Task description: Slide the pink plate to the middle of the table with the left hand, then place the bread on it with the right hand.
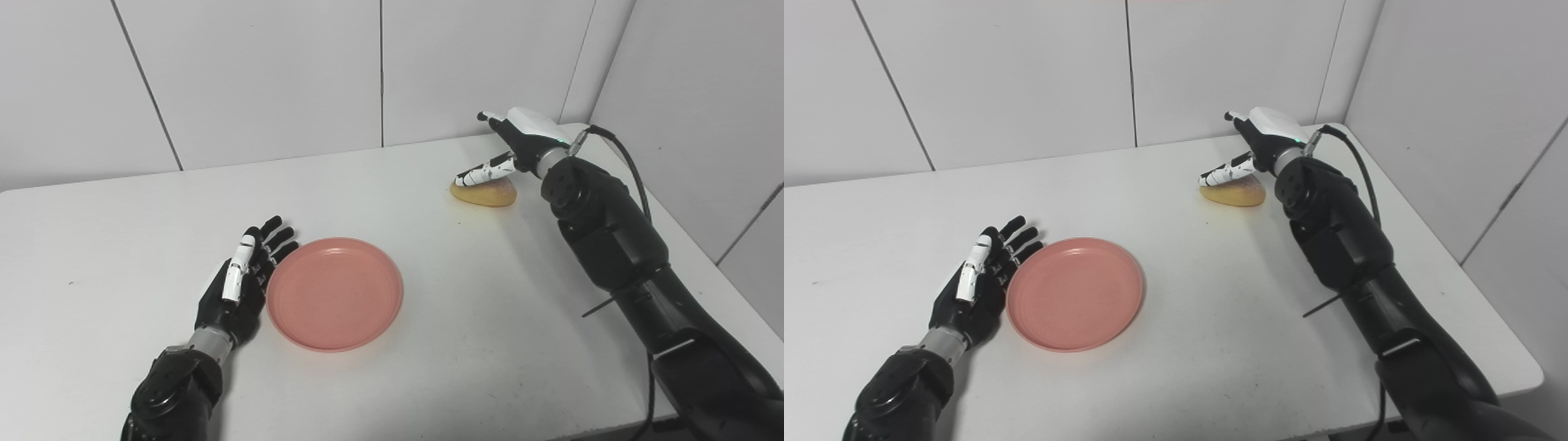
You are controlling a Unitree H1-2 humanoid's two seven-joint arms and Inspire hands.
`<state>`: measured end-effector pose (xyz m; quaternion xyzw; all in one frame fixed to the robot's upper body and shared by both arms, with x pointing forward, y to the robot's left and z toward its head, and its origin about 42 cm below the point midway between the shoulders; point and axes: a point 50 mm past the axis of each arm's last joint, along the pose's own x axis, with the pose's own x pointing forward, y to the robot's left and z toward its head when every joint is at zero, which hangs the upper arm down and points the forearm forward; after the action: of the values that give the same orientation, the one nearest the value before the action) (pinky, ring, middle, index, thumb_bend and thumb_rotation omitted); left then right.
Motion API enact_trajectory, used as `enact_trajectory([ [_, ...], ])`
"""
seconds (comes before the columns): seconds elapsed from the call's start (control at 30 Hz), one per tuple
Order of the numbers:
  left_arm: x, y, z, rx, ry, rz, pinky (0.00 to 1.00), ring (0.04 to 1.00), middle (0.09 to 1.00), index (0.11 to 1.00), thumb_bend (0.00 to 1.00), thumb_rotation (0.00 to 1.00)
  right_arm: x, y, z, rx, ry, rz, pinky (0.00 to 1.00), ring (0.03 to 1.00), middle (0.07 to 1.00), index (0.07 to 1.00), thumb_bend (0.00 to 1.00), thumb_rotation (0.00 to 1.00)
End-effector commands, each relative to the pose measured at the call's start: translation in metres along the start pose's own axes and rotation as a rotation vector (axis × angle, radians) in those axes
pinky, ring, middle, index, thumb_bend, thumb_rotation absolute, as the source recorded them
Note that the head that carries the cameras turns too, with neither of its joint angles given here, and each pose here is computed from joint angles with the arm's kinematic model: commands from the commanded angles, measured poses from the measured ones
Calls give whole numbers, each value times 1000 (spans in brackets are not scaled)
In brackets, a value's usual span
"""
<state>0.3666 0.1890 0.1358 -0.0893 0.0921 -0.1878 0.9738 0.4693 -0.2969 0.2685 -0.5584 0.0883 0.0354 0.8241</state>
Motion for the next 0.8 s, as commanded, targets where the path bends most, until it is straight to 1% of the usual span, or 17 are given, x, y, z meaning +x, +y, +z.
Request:
enact_trajectory([
  [0.0, -3, 3, -8, -3, 60, 1, 911, 905, 916, 910, 325, 1000, 3, -39, 8, -32, -14, -90, 804, 928, 954, 939, 1000, 468],
  [0.23, -5, 3, -7, 8, 61, 3, 908, 903, 914, 909, 333, 1000, 11, -30, 3, -74, 28, -55, 815, 938, 966, 944, 1000, 476],
  [0.4, -6, 1, -4, 5, 62, 7, 908, 904, 914, 907, 330, 1000, 22, -23, -2, -77, 67, -23, 791, 918, 956, 946, 1000, 470],
  [0.47, -6, 1, -4, 5, 62, 6, 909, 904, 915, 908, 325, 1000, 26, -20, -4, -74, 76, -16, 785, 911, 944, 932, 1000, 461],
  [0.63, -6, 1, -4, 7, 64, 5, 910, 904, 916, 909, 329, 1000, 34, -13, -5, -67, 83, 2, 793, 912, 950, 936, 1000, 457],
  [0.77, -8, 0, -3, 11, 62, 3, 905, 902, 913, 908, 328, 1000, 36, -8, -2, -92, 70, 3, 815, 924, 954, 933, 1000, 480],
])
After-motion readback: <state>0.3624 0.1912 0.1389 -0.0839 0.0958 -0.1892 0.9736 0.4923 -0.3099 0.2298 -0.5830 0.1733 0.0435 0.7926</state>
